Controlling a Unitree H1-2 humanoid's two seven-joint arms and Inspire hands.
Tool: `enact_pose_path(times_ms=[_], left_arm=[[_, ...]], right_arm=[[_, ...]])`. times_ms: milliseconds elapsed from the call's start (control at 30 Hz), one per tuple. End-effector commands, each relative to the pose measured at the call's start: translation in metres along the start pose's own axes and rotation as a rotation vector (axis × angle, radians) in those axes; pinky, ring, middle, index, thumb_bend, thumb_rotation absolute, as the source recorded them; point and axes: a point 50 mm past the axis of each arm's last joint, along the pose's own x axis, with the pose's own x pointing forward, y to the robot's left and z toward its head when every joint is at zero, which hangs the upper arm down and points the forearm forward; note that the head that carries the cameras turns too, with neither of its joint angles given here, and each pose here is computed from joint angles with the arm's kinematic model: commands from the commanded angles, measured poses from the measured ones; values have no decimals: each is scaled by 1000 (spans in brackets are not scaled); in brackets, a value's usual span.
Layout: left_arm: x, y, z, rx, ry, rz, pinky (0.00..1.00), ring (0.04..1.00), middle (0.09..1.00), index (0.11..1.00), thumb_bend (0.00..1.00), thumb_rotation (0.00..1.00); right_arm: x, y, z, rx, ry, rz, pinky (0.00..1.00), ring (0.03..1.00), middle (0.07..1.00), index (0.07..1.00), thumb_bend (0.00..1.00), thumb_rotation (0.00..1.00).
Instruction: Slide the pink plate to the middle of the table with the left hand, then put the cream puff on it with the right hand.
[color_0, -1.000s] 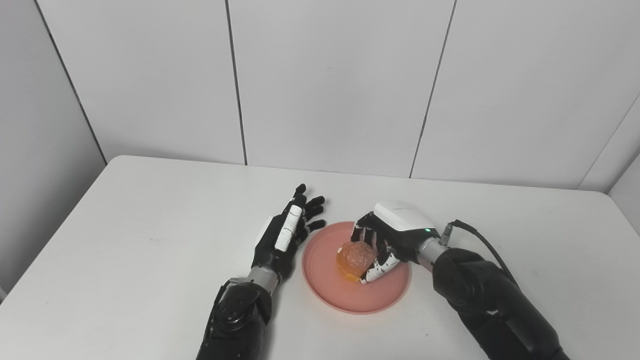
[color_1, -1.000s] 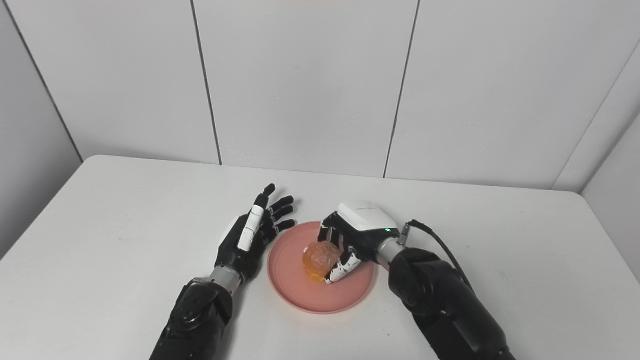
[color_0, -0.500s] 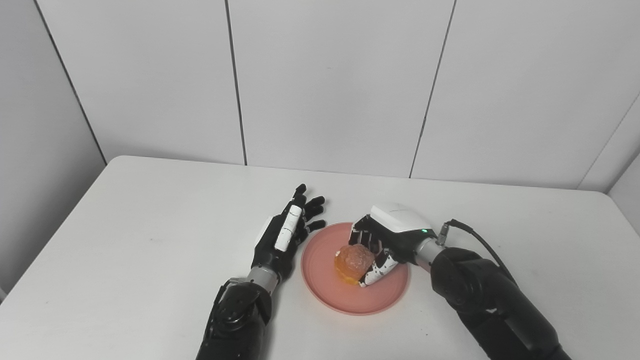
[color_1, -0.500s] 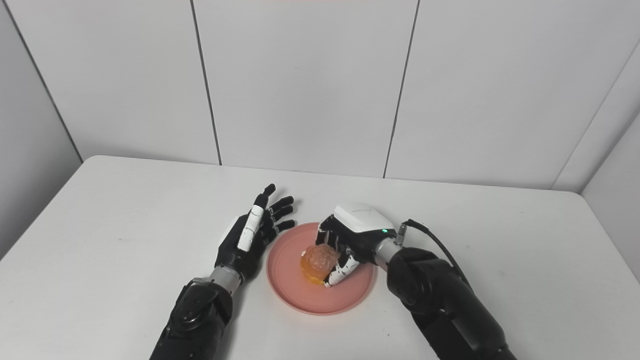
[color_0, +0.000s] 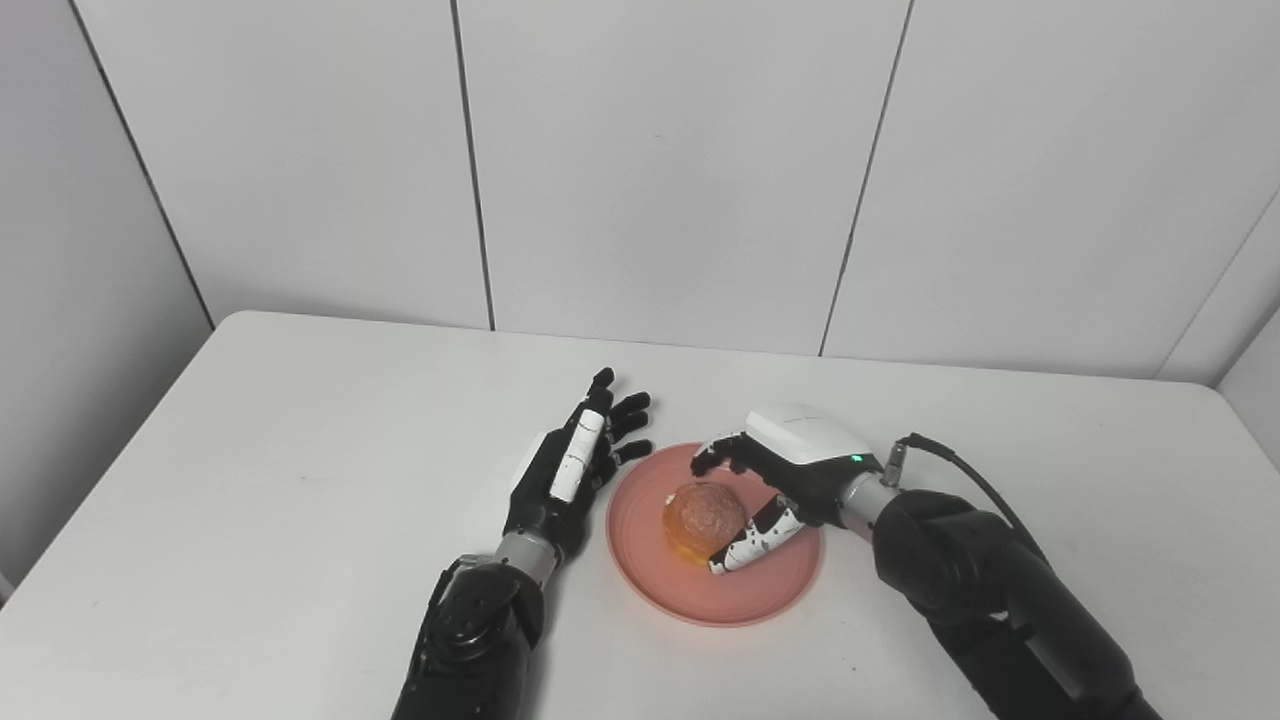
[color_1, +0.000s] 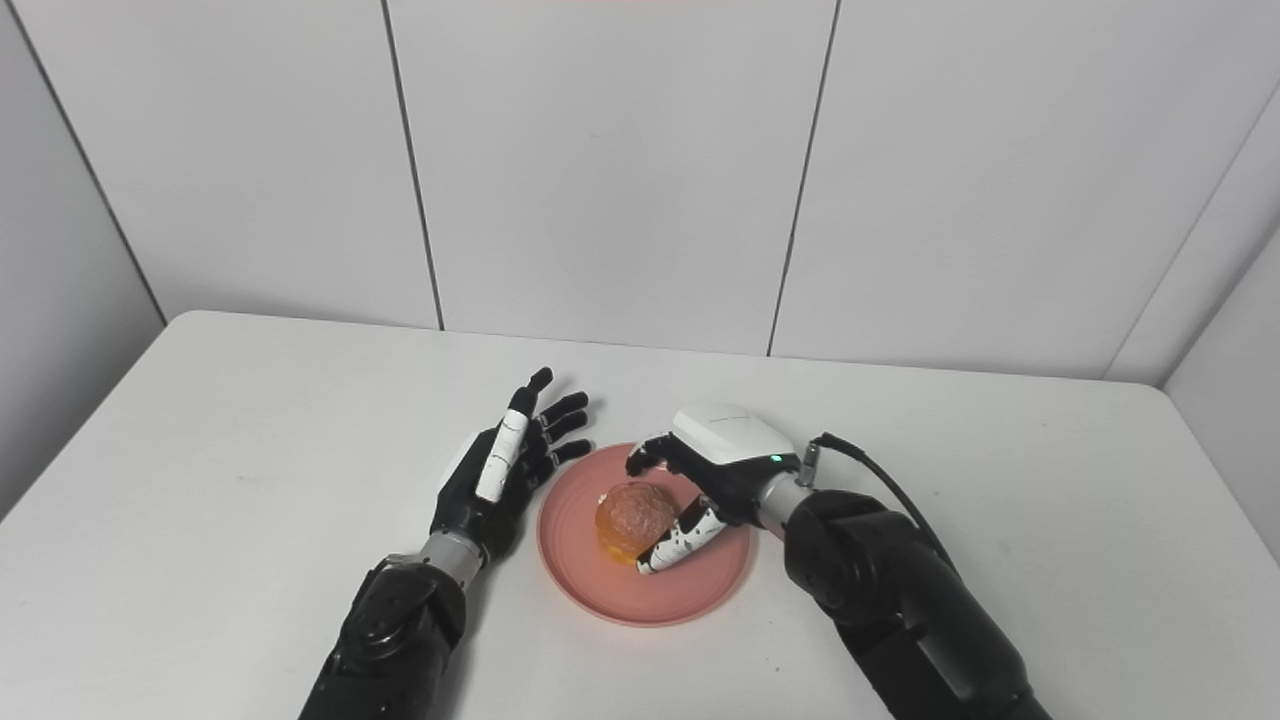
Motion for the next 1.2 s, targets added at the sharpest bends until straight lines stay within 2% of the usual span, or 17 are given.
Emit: enact_pose_path(times_ms=[0, 433, 567, 633, 667, 733, 800, 833, 933, 1033, 1100, 1133, 1167], left_arm=[[-5, 4, -18, -22, 102, 17, 837, 899, 869, 976, 896, 823], [-4, 4, -17, -17, 99, 12, 815, 895, 874, 978, 898, 818], [-4, 4, -18, -24, 95, 13, 838, 904, 874, 978, 890, 811], [-4, 4, -18, -22, 97, 19, 833, 902, 869, 975, 901, 812], [-4, 4, -18, -27, 96, 21, 832, 901, 868, 975, 903, 812], [-3, 5, -18, -35, 91, 26, 849, 906, 867, 977, 915, 807], [-2, 5, -17, -40, 82, 38, 835, 903, 869, 975, 920, 802], [-2, 5, -17, -38, 75, 47, 833, 903, 869, 975, 920, 801], [-2, 4, -15, -27, 49, 67, 790, 897, 876, 961, 930, 810], [-3, 5, -11, 1, -28, 85, 784, 897, 888, 943, 947, 816], [-4, 4, -9, 22, -72, 95, 841, 921, 917, 940, 942, 812], [-4, 4, -8, 34, -89, 99, 876, 941, 939, 937, 933, 823], [-4, 3, -7, 54, -112, 113, 876, 941, 939, 937, 933, 823]], right_arm=[[-3, -34, 2, -38, -11, -92, 585, 781, 819, 754, 1000, 385], [-18, -62, 3, -21, -15, -140, 627, 817, 848, 759, 1000, 388], [-30, -72, 0, 11, -50, -208, 640, 809, 819, 740, 1000, 379], [-34, -74, -2, 37, -56, -241, 642, 804, 812, 740, 1000, 412], [-38, -74, -5, 82, -67, -277, 642, 802, 810, 740, 1000, 419], [-44, -69, -12, 186, -86, -350, 668, 775, 793, 748, 1000, 494], [-48, -58, -20, 352, -91, -440, 665, 731, 759, 738, 966, 630], [-48, -52, -24, 445, -92, -479, 663, 729, 757, 737, 962, 638], [-49, -34, -33, 663, -114, -581, 678, 750, 763, 747, 889, 757], [-47, -3, -42, 1000, -131, -733, 638, 731, 755, 748, 856, 801], [-44, 16, -47, 1156, -119, -809, 667, 746, 773, 775, 848, 856], [-43, 23, -49, 1215, -111, -841, 705, 759, 782, 790, 897, 873], [-42, 33, -51, 1277, -105, -873, 705, 759, 782, 790, 897, 873]])
